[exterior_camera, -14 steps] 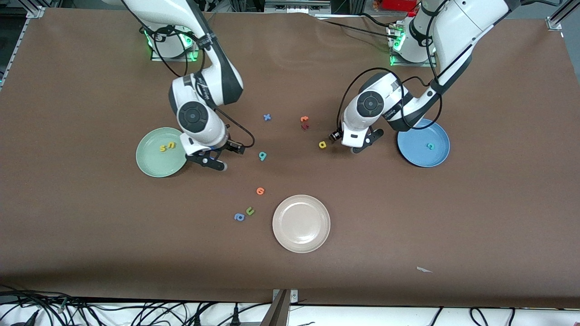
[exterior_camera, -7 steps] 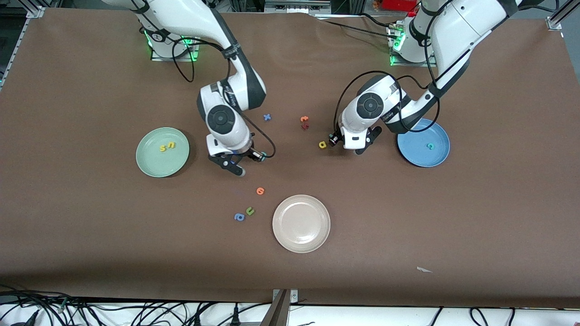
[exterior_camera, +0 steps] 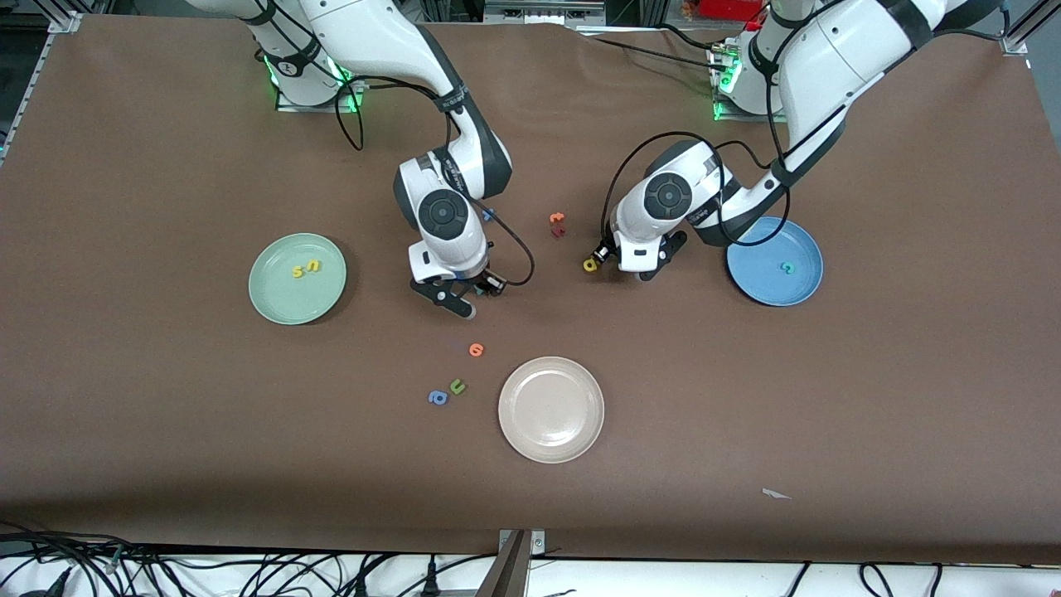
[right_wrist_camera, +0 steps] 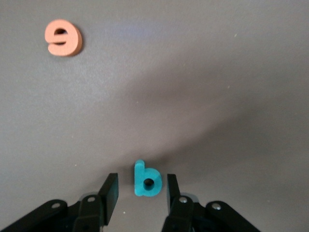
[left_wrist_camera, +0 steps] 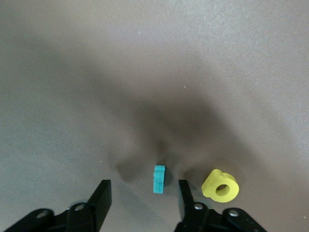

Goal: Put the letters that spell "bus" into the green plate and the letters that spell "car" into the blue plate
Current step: 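Grasp the cyan b with the right gripper while the left gripper grasps a cyan letter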

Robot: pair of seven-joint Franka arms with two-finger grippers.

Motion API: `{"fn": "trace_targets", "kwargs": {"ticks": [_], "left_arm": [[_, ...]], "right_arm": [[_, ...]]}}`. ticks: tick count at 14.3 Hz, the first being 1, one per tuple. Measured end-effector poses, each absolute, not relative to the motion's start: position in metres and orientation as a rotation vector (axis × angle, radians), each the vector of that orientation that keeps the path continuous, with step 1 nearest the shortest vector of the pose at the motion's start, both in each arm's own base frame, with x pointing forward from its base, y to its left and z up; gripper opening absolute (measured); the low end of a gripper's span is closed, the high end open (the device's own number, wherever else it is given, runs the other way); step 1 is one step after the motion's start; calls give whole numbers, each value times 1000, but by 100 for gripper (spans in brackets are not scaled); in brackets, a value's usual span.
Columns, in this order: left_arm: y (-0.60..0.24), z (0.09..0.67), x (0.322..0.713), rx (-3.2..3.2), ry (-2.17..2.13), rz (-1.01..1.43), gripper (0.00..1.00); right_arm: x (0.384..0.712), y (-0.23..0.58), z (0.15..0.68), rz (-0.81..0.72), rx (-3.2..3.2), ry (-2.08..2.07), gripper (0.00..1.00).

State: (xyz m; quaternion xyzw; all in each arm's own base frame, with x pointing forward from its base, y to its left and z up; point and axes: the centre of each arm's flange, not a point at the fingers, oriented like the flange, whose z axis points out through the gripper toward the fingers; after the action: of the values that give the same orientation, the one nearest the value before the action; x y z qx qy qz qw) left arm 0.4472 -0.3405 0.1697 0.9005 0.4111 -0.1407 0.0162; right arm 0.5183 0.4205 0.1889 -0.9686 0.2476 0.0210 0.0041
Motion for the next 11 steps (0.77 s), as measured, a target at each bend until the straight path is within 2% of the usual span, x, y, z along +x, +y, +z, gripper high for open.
{"fn": "trace_targets", "kwargs": {"ticks": [1, 3, 6, 7, 9, 11], "left_arm": [[-341, 168, 448, 2796, 1282, -441, 63], [-341, 168, 449, 2792, 1285, -442, 54], [-341, 169, 450, 2784, 1302, -442, 50], [-341, 169, 450, 2780, 1313, -443, 50], [-341, 169, 450, 2771, 1339, -444, 50], [-342, 169, 450, 2764, 1357, -444, 50]], "right_arm": [[517, 422, 186, 67, -3039, 777, 49], [516, 421, 182, 67, -3044, 777, 49], [515, 423, 176, 54, -3044, 773, 48], [515, 423, 177, 51, -3043, 772, 45], [516, 425, 178, 44, -3039, 769, 27], [516, 425, 179, 44, -3039, 768, 27]]}}
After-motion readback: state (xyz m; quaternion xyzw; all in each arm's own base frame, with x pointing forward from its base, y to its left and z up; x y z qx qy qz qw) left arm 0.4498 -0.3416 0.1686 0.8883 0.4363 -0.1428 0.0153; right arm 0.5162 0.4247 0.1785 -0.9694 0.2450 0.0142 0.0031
